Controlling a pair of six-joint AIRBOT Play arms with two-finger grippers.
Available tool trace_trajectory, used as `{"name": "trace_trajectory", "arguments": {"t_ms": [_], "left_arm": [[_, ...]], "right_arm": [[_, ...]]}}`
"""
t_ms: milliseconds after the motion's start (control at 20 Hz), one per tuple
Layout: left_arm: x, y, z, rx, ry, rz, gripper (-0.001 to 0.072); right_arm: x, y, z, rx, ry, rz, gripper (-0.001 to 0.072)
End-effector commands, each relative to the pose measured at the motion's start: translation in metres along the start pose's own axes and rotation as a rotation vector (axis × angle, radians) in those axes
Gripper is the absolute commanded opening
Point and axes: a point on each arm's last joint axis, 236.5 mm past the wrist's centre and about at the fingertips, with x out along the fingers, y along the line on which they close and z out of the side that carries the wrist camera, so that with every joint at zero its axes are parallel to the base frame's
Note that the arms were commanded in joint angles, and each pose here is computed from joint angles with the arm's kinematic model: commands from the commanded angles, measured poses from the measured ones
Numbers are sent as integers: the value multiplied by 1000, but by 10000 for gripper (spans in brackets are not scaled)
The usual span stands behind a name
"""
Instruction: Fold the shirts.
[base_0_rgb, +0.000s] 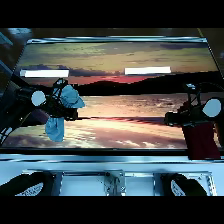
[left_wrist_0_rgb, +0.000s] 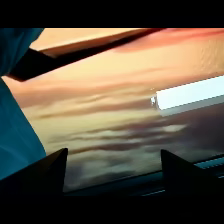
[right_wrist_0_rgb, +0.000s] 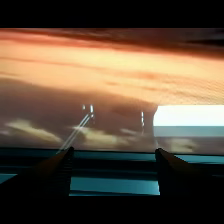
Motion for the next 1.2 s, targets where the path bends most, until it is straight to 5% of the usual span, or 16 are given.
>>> {"name": "trace_trajectory", "arguments": {"t_ms": [0,1150], "left_arm": [[0,0,0,0,1,1,694],[0,-4,43,-68,-175,-25,694]], "right_arm": [[0,0,0,-1,0,0,621],[-1,8,17,8,-73,32,620]]}}
